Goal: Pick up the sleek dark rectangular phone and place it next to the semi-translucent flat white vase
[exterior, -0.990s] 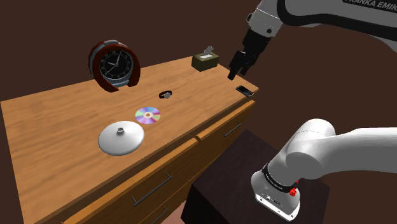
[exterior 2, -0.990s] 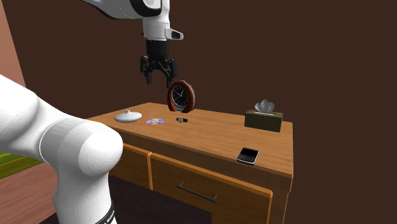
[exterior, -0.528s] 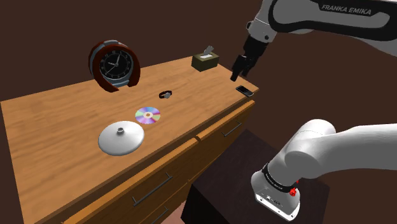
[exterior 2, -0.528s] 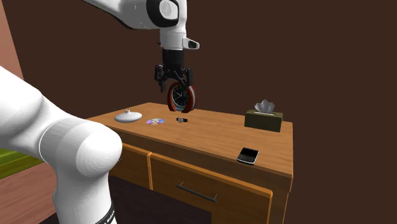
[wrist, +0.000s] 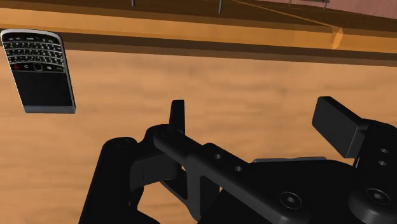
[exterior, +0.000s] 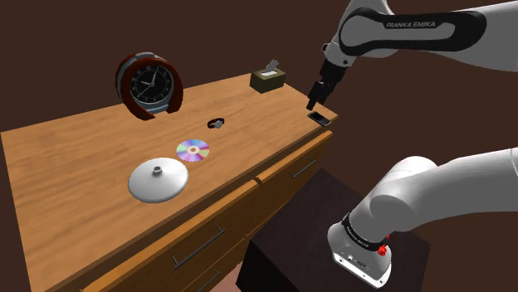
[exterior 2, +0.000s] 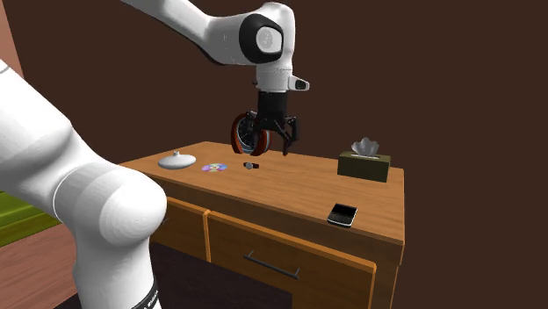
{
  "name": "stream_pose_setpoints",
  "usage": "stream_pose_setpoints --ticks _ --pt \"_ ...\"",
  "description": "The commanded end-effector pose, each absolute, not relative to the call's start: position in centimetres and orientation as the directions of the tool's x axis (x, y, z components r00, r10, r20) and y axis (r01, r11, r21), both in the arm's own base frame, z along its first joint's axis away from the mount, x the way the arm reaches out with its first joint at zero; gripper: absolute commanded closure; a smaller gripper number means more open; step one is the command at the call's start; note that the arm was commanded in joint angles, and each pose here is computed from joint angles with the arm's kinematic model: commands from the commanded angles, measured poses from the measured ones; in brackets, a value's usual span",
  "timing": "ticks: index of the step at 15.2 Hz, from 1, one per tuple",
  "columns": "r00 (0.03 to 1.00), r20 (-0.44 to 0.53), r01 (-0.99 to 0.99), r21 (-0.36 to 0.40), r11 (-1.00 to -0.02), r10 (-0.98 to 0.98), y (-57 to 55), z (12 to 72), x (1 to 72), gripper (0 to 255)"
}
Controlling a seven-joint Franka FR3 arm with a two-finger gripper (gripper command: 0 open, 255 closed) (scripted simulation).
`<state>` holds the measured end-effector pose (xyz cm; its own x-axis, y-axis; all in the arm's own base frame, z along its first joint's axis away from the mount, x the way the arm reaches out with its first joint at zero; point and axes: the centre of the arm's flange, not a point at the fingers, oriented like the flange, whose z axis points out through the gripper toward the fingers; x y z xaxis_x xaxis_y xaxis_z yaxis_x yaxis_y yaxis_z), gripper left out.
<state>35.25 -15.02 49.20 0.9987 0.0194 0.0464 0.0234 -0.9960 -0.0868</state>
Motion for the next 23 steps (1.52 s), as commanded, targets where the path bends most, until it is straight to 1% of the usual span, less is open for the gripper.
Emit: stream_pose_setpoints --ticks 1,17,23 --pt "0.999 0.039 0.030 -0.083 -0.996 0.027 -17.4 47.8 35.8 0" --pt "0.997 -0.026 0.075 -0.058 -0.996 0.076 -34.9 37.2 40.4 0" --pt "0.997 -0.027 0.075 -0.058 -0.995 0.077 -35.1 34.4 40.4 0"
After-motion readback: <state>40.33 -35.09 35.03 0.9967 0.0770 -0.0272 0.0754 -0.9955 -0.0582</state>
